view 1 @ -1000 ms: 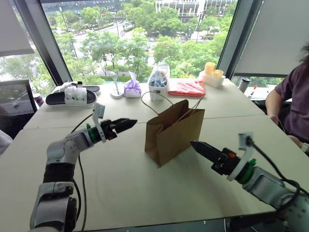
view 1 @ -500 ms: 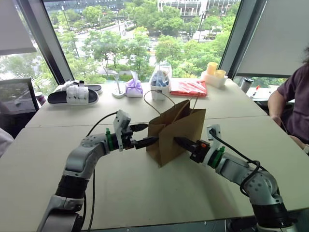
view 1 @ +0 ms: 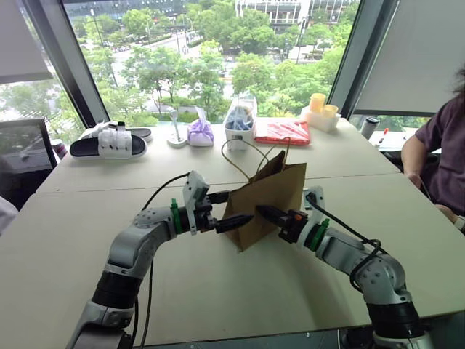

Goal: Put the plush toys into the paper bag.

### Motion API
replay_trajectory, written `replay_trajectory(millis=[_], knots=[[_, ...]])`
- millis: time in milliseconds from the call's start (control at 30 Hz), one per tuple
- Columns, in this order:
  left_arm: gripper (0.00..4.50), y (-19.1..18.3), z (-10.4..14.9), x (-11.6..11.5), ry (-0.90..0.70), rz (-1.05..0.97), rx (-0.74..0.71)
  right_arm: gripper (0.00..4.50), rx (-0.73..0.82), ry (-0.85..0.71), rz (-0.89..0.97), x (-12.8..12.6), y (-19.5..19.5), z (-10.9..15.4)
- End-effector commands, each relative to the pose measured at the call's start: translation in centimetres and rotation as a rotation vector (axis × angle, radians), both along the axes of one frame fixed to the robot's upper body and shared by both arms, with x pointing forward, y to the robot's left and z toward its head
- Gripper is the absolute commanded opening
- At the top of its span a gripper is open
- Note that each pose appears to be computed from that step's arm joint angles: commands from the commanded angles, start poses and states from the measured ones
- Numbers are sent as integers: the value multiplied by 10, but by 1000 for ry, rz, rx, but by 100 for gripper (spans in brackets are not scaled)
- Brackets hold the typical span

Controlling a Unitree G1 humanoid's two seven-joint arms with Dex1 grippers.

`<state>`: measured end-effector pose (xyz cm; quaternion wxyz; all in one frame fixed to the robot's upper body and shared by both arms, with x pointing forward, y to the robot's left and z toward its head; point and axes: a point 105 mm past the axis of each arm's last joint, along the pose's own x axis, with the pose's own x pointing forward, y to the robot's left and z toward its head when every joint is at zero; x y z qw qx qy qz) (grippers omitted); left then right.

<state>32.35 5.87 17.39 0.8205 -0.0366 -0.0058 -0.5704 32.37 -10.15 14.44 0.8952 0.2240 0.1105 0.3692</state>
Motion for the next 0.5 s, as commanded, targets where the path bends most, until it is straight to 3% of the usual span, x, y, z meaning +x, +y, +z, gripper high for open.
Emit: replay_trajectory(millis=[33,67,167,400,433,500], knots=[[450,0,3,11,-51,78,20,8,15,-41,18,-2,0,12],[450,0,1,15,-59,102,31,8,16,-40,22,-2,0,12],[377,-1,-3,20,-74,128,44,0,22,-44,38,-6,-2,14],[26,-9,-4,24,-90,135,28,0,36,-58,57,-15,-12,19],[3,-10,-4,24,-93,135,27,0,39,-59,57,-17,-14,20],[3,-10,-1,24,-104,133,23,0,44,-58,52,-21,-19,20]])
